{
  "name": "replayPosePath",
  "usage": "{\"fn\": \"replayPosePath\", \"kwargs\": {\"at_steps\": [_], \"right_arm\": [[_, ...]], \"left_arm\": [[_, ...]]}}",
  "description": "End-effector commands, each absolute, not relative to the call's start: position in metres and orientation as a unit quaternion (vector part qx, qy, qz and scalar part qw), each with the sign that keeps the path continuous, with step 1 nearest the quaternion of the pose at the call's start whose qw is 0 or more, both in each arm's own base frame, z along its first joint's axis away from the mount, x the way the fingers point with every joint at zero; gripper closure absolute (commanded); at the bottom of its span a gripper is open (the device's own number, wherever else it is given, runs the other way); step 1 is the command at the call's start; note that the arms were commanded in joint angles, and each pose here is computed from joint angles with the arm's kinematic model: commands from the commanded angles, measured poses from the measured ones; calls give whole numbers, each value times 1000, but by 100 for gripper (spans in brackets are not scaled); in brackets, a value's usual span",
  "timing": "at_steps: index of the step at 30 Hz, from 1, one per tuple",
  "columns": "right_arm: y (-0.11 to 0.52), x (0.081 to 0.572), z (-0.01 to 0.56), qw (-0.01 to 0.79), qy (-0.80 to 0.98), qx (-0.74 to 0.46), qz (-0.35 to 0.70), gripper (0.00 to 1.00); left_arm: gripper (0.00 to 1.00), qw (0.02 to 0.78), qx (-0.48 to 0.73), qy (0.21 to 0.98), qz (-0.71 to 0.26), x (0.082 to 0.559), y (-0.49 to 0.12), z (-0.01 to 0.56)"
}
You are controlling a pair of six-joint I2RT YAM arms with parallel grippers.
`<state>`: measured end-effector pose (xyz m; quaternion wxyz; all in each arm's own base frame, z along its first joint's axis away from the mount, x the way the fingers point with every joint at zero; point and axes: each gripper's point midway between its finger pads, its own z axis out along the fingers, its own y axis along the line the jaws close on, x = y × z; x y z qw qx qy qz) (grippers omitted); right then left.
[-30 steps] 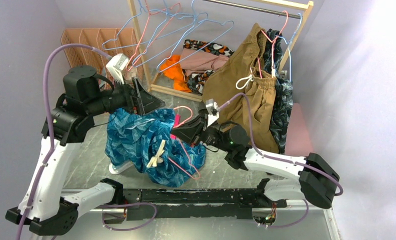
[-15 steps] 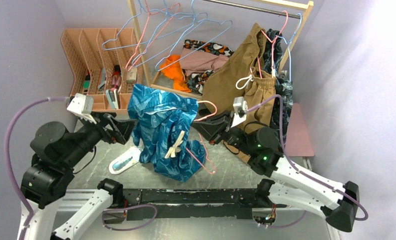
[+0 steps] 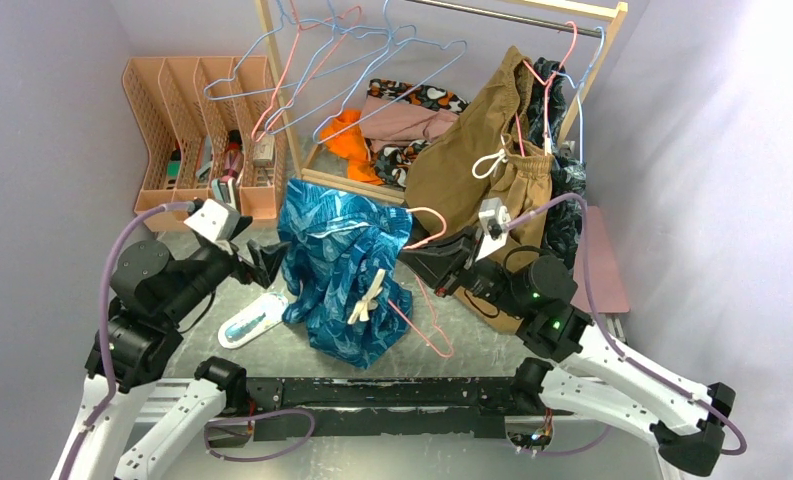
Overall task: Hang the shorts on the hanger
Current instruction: Hang the shorts on the hanger.
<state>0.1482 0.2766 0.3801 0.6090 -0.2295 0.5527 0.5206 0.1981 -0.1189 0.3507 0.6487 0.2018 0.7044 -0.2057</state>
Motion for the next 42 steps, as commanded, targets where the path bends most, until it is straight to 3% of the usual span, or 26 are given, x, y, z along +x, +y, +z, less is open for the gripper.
{"fn": "replayPosePath", "kwargs": {"at_steps": [1, 7, 15, 21, 24, 25, 42], "right_arm": [[260, 142, 414, 635, 518, -209, 533, 100], [259, 136, 420, 631, 512, -212, 543, 100], [256, 130, 424, 627, 507, -213, 552, 100], [254, 126, 426, 626, 503, -222, 552, 100], [254, 123, 426, 624, 505, -232, 549, 100], [254, 122, 425, 623, 506, -236, 548, 100], [244, 97, 437, 604, 513, -331, 512, 100]], "left_arm": [[13, 686, 259, 648, -207, 198, -131, 370], [35, 664, 254, 679, -183, 218, -130, 350], [37, 657, 251, 686, -185, 227, -134, 341], [62, 638, 250, 709, -166, 236, -131, 328], [90, 649, 247, 698, -174, 236, -133, 337], [93, 654, 243, 695, -175, 236, -133, 342], [93, 757, 213, 593, -172, 212, -117, 461]]}}
